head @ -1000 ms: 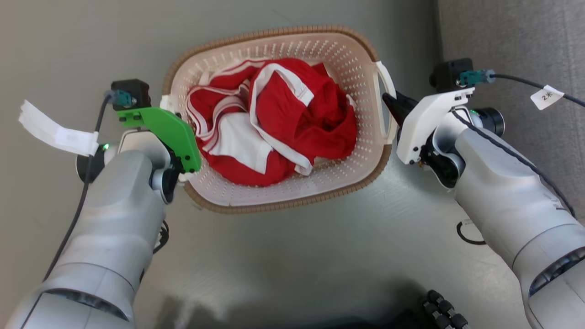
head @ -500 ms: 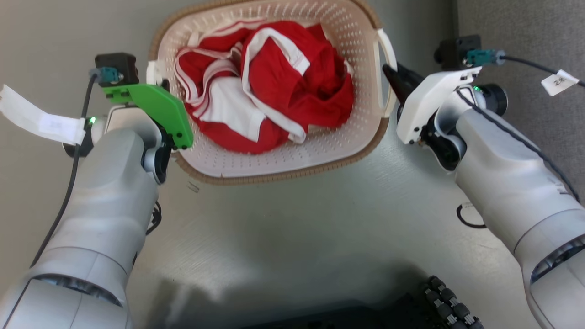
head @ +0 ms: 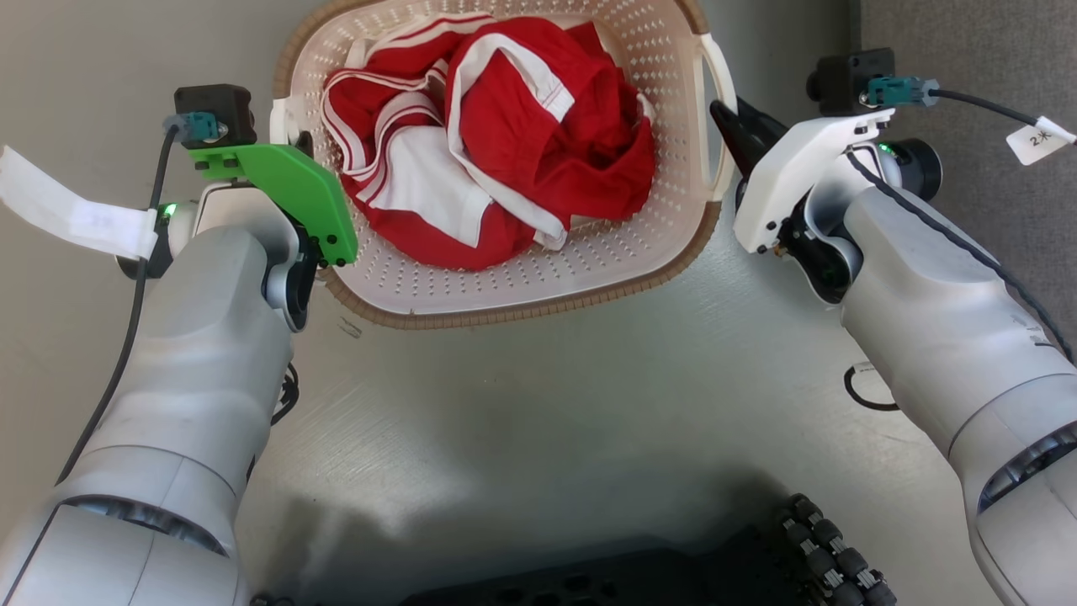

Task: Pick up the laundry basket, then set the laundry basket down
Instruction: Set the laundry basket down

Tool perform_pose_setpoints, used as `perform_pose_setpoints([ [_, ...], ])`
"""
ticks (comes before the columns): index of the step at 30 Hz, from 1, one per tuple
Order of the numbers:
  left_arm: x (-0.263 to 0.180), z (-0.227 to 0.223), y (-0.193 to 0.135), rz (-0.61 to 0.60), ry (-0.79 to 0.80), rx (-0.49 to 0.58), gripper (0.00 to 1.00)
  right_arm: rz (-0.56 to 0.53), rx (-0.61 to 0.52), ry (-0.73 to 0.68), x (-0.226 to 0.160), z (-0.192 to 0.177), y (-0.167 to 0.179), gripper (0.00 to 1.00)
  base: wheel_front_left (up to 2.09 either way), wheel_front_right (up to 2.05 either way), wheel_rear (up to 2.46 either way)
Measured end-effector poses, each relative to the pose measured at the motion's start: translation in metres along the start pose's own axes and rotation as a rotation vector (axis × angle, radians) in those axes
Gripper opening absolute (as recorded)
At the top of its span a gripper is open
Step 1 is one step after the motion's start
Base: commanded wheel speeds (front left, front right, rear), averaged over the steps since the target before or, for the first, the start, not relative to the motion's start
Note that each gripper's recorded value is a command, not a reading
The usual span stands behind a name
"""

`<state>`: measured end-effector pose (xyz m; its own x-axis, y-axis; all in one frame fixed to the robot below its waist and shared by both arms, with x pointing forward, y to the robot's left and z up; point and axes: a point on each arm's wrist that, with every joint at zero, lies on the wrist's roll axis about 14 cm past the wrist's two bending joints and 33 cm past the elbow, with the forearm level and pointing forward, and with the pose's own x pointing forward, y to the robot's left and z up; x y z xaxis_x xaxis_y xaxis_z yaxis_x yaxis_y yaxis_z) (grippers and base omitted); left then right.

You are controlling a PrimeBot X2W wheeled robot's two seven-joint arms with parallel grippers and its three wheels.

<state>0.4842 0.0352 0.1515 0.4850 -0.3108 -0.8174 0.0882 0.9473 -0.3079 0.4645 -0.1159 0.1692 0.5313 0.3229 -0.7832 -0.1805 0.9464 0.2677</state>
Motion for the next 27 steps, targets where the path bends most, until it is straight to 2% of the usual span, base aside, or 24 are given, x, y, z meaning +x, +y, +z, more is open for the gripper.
perform_pose_setpoints([
  [27,0.006,-0.014,0.006,-0.002,0.044,0.012,0.00,0.014,0.003,0.063,0.006,-0.019,0.002,0.00,0.00,0.00,0.00],
])
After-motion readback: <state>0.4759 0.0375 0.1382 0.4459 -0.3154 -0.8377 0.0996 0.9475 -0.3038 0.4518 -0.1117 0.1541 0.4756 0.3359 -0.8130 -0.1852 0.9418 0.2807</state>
